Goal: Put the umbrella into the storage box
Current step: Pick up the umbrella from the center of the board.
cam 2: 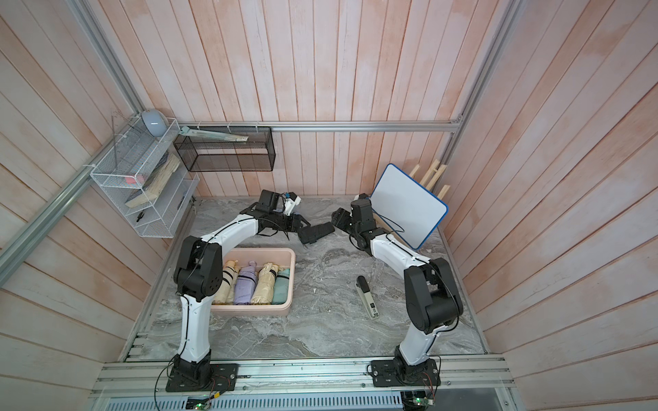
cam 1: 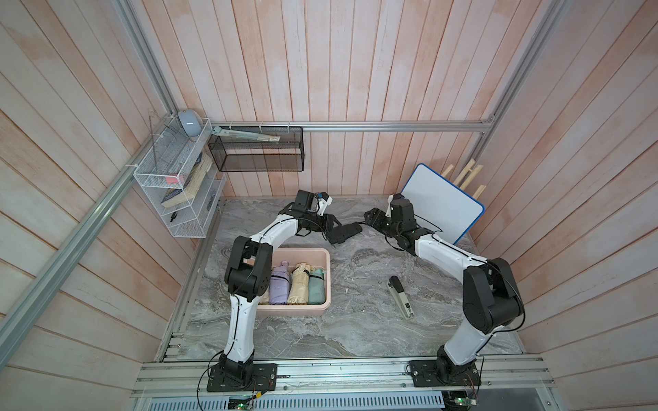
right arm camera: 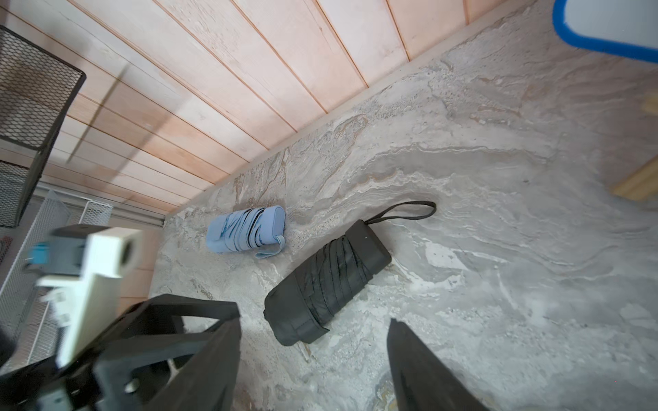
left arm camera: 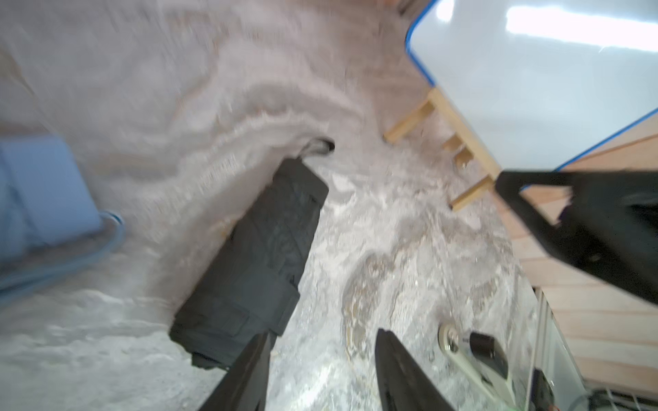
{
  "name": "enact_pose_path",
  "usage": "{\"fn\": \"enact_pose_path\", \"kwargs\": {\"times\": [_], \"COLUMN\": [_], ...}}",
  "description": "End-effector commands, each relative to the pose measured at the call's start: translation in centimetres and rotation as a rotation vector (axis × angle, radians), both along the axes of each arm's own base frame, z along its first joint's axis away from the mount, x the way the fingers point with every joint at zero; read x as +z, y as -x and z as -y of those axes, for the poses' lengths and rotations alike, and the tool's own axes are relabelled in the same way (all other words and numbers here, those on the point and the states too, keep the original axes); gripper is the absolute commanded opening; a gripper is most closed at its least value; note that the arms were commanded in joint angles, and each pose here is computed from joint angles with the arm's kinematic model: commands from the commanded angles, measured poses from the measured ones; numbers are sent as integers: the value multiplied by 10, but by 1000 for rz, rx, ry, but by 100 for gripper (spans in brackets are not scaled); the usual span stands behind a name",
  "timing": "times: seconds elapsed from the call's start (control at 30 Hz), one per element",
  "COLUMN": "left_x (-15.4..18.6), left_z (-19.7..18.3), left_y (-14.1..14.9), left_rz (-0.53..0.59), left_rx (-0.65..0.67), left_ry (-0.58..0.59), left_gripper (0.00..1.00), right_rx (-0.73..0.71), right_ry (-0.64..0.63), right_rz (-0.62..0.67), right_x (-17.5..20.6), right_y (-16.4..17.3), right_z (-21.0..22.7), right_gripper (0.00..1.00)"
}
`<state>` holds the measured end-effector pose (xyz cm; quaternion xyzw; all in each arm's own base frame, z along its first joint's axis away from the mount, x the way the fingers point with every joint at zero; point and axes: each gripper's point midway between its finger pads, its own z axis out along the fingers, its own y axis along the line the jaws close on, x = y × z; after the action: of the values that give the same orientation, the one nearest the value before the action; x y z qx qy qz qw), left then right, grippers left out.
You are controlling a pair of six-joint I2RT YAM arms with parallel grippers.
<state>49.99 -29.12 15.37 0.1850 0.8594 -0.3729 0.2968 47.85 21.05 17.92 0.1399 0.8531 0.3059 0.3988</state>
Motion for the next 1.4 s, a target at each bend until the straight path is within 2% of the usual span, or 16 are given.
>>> {"fn": "enact_pose_path", "kwargs": {"times": [0.0, 0.13, 0.27, 0.43, 0.73, 1.03, 1.37], "left_x": [98, 144, 162, 160, 144, 140, 131], "left_z": [-20, -50, -83, -125, -178, -216, -230], "left_y": [-20, -16, -2, 28, 77, 115, 140], "left_rz": [251, 340, 361, 341, 274, 252, 240], "left_rx": [157, 319, 452, 596, 758, 889, 925], "left_ry": [83, 138, 136, 110, 33, -28, -27], "left_gripper": [56, 57, 57, 58, 58, 59, 61], "right_rx": [44, 168, 295, 425, 529, 552, 562], "right_ry": [-30, 19, 45, 79, 108, 241, 411], "right_rz": [-24, 7, 15, 18, -65, -204, -346], "right_x": [-3, -7, -18, -37, -84, -120, -128], "right_y": [-11, -25, -34, -38, -44, -39, 20], "right_z": [-27, -64, -98, -133, -169, -173, -135], "right_gripper": [69, 68, 66, 64, 63, 63, 63]}}
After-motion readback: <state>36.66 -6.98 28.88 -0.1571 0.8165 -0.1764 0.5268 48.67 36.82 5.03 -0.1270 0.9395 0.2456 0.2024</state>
